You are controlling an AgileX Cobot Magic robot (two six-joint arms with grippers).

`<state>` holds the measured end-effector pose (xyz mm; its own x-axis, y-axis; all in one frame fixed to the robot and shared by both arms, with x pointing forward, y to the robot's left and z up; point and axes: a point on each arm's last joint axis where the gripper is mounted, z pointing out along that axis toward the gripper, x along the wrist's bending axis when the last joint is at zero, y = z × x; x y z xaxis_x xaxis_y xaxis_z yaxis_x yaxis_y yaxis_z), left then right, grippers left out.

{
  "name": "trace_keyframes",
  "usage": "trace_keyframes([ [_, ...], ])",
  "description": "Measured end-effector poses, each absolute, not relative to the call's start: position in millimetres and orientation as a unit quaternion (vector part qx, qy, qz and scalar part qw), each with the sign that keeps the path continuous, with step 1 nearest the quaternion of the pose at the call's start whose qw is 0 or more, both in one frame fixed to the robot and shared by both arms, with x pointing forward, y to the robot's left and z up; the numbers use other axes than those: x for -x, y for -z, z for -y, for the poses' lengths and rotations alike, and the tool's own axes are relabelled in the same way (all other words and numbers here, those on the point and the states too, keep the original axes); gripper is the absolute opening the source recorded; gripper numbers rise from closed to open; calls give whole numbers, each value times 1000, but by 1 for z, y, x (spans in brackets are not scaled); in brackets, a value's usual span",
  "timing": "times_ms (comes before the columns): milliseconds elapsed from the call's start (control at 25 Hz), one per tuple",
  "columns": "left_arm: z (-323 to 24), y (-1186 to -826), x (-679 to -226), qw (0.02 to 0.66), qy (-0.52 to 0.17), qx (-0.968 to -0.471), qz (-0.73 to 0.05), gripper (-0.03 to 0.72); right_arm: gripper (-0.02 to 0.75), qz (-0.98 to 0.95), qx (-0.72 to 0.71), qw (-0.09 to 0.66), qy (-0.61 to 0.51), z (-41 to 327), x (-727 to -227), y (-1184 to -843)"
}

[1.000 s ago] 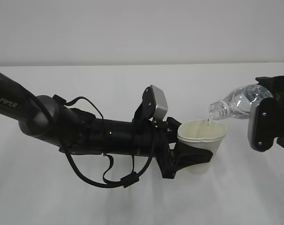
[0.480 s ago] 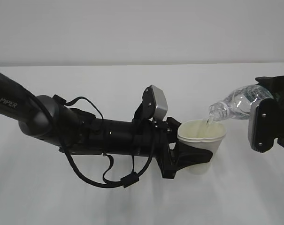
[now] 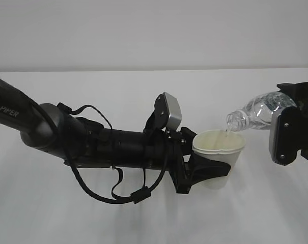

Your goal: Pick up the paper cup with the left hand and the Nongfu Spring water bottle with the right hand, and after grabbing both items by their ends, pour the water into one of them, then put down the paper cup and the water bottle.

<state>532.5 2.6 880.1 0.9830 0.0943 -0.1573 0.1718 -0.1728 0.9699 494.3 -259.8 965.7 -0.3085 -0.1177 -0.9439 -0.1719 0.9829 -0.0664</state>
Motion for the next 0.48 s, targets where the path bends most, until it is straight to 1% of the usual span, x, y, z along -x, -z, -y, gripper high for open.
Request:
trace_keyframes([
  [480, -3, -880, -532, 637, 30, -765, -87, 424, 404, -808, 89, 582, -23, 260, -494, -966],
])
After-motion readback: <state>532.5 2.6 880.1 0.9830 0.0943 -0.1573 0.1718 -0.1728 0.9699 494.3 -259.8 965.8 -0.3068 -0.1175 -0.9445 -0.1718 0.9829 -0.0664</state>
